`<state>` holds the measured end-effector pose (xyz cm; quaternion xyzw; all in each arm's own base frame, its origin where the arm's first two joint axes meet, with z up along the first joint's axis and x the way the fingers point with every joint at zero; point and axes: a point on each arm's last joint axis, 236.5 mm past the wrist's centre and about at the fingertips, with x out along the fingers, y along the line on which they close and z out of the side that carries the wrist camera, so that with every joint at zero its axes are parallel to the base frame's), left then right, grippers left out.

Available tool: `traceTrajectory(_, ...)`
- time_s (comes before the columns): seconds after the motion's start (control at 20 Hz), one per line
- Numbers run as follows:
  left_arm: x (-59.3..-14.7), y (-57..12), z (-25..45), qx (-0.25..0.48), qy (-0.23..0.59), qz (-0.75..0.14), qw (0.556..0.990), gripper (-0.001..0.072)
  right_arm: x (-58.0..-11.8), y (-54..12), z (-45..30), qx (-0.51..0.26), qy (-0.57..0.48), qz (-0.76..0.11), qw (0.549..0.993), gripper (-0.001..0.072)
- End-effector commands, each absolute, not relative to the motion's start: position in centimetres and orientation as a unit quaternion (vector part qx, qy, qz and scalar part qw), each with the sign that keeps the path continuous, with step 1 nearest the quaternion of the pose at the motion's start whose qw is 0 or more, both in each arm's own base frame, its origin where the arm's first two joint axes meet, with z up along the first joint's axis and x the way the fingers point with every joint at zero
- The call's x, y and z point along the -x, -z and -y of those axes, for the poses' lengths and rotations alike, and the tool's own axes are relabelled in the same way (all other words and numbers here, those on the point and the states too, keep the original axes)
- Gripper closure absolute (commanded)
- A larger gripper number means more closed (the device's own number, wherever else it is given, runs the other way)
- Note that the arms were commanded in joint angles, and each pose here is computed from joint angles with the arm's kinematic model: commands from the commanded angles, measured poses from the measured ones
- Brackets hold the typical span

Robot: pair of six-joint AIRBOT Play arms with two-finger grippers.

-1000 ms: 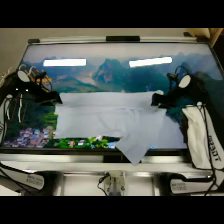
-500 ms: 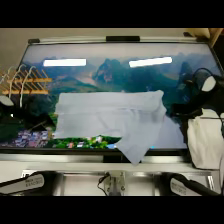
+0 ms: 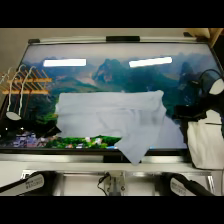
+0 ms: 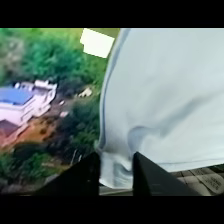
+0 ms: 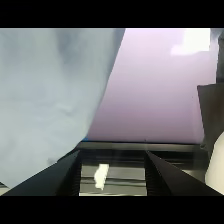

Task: Fold the shirts.

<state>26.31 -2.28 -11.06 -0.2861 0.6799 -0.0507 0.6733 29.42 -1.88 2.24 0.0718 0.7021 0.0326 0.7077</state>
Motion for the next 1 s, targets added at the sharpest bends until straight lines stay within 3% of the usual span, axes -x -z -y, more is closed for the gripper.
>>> traceTrajectory(0.0,-27.0,11.6,3.0,0.280,0.045,-0.671,0.685,0.0610,-29.0,-2.3,1.8,-0.074,-0.034,-0.707,0.702,0.0208)
traceTrajectory(0.05,-26.9,11.5,3.2,0.278,0.047,-0.672,0.685,0.0673,-28.3,-2.2,1.7,-0.075,-0.037,-0.716,0.693,0.0208)
traceTrajectory(0.4,-27.5,10.0,3.1,0.259,0.064,-0.656,0.706,0.0673,-18.3,6.9,-5.1,-0.176,-0.079,-0.735,0.651,0.0208)
traceTrajectory(0.7,-27.1,9.6,3.4,0.259,0.071,-0.661,0.701,0.0673,-20.2,10.3,-8.2,-0.215,-0.056,-0.688,0.691,0.0209)
traceTrajectory(0.85,-27.1,9.6,3.4,0.259,0.071,-0.661,0.701,0.0673,-20.2,11.6,-9.5,-0.209,-0.053,-0.698,0.683,0.0212)
traceTrajectory(0.9,-27.1,9.6,3.4,0.259,0.071,-0.661,0.701,0.0673,-20.1,11.9,-9.8,-0.204,-0.057,-0.701,0.680,0.0315)
traceTrajectory(0.95,-27.1,9.7,3.4,0.259,0.071,-0.660,0.701,0.0673,-20.2,12.0,-9.8,-0.203,-0.057,-0.701,0.681,0.0521)
